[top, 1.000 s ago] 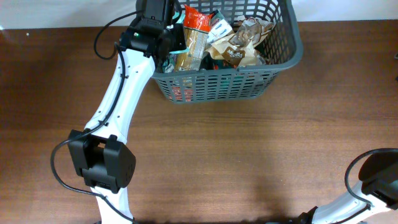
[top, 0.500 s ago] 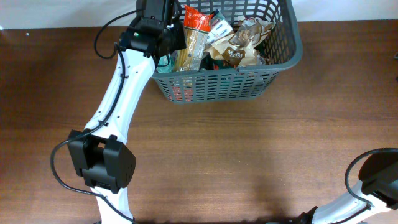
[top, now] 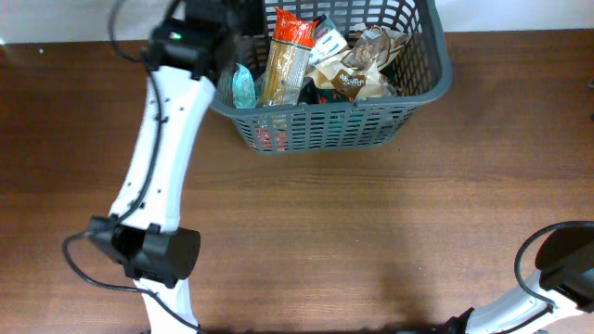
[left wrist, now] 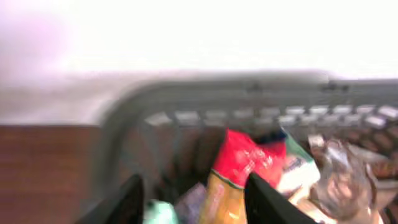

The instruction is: Pack container

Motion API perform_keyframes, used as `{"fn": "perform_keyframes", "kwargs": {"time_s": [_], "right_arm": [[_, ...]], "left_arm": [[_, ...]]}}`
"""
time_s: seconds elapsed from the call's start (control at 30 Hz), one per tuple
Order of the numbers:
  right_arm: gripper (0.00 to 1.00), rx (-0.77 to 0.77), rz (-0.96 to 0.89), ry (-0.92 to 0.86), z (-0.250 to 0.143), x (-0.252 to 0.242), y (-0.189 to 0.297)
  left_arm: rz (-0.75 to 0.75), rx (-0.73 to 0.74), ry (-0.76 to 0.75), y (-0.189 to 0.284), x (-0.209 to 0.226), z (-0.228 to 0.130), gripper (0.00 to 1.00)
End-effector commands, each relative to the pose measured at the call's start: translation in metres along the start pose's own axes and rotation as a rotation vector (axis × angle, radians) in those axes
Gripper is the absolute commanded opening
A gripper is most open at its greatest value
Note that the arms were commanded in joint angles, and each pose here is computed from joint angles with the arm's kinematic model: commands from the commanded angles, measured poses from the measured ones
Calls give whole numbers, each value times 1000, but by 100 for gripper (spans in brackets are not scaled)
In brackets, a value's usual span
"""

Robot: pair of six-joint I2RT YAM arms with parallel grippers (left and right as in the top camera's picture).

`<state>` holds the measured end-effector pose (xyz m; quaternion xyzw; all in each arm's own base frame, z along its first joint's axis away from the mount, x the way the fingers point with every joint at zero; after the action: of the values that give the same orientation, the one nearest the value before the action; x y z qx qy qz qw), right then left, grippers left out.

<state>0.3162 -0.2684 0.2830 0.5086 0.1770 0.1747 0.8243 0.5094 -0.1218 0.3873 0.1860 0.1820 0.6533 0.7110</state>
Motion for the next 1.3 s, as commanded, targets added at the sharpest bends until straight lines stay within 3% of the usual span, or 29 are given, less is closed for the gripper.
{"fn": "perform_keyframes", "kwargs": {"time_s": [0.0,0.17,0.57,1.0,1.27], "right_arm": [[99,-12,3,-14,1,-2,5],[99,-11,3,-14,1,-2,4],[99,-12,3,-14,1,-2,5],[99,-12,3,-14,1,-2,5],[99,-12,3,-14,1,-2,5]], "left_arm": [[171,-121,-10,60,42,39,49],[353,-124,25,118,92,44,49],[527,-203,128,261,164,35,52],[602,-258,169,372,170,-2,53],[603,-135,152,405,161,-49,53]]}}
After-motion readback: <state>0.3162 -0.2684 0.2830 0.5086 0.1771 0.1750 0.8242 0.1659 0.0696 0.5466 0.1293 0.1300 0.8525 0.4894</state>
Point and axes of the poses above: each gripper's point midway between its finger pads, its own y axis back along the fingers, its own x axis along the line the jaws close on, z = x × y, the point moved 4 cm from there along y, back along the fingers, and after that the axes turned 6 degrees about -y, right-handed, at the moved point
